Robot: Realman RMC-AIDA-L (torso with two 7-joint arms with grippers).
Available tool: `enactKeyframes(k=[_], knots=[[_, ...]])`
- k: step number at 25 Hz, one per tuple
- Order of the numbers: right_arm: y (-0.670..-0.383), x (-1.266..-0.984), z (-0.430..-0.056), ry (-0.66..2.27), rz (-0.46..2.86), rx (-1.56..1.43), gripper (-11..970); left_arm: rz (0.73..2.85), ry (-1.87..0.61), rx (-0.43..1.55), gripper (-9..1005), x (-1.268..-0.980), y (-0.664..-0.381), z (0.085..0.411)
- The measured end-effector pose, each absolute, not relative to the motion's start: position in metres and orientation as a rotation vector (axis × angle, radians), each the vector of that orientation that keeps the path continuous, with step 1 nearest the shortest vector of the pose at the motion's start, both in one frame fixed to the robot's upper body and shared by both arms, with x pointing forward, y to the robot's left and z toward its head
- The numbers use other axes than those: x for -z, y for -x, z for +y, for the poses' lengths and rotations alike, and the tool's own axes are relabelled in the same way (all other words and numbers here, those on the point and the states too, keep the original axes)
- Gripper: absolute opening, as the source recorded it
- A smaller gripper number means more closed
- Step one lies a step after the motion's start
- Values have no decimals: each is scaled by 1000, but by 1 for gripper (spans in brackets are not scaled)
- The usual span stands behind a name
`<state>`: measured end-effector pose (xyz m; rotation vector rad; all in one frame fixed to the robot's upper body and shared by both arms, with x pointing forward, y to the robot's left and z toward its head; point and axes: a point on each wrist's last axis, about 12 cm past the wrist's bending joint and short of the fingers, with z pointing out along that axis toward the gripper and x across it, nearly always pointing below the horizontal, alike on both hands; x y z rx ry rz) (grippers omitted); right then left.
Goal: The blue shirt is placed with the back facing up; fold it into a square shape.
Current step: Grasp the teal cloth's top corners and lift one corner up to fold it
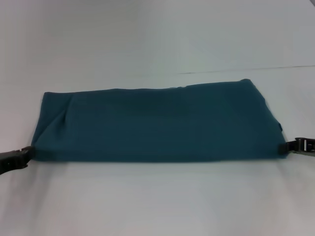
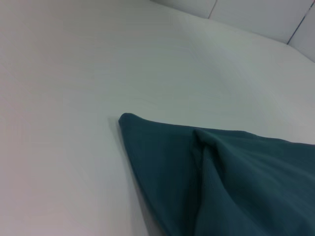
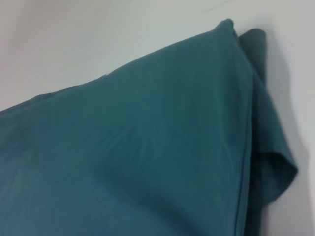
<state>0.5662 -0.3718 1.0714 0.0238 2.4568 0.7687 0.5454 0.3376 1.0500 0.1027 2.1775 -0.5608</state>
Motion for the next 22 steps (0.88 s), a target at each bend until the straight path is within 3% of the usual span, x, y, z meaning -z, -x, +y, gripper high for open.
enactKeyframes(k=[22], knots=[[-550, -1077, -386, -47, 2424, -803, 14, 2196, -149, 648, 27, -1051, -527, 341]])
